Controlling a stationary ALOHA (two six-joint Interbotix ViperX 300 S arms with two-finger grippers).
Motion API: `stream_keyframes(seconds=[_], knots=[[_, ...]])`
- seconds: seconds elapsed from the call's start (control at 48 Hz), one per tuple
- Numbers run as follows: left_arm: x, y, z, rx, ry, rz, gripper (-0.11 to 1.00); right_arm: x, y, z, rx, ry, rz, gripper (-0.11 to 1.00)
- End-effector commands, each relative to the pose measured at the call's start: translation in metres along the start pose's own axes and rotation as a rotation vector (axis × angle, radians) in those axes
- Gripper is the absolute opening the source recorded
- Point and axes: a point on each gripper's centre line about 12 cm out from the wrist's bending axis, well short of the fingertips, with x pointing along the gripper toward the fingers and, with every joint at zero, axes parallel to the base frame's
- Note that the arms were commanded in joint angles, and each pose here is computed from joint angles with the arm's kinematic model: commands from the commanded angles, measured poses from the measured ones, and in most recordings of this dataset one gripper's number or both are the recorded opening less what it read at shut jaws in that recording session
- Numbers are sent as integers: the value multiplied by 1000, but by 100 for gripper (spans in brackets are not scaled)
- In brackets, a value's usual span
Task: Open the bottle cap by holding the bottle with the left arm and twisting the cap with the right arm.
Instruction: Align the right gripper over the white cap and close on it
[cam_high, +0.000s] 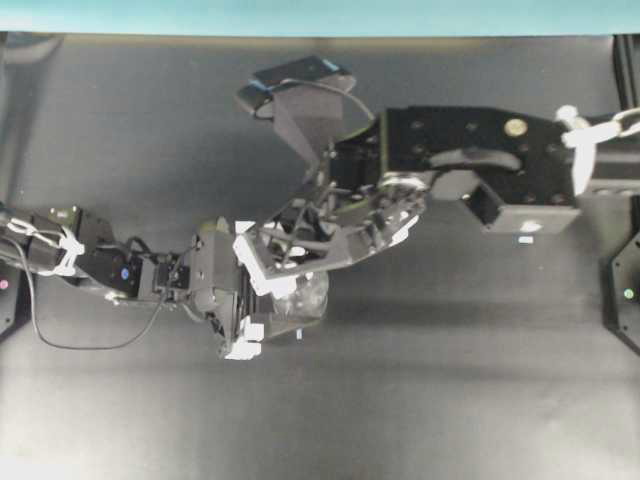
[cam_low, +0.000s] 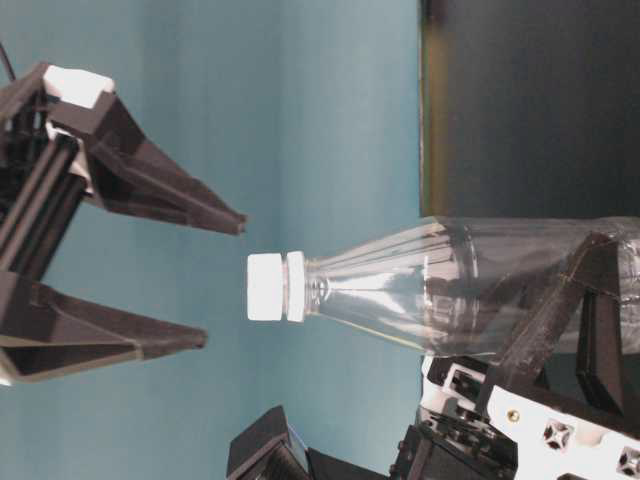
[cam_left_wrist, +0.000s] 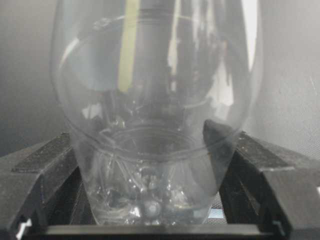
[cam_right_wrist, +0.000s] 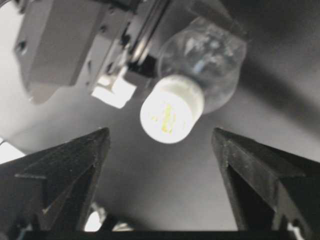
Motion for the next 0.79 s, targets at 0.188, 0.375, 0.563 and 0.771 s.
stream_keyframes(seconds=[0.188,0.375,0.563,0.771], knots=[[2,0,6,1,-18,-2,81,7,1,3,-23,-8,-19,77],[2,1,6,1,-15,1,81,11,1,3,-35,1,-30,73],[2,4,4,-1,-5,8,81,10,1,0,-60,24,-53,46],[2,7,4,-2,-4,17,81,11,4,0,-125,30,-55,38]])
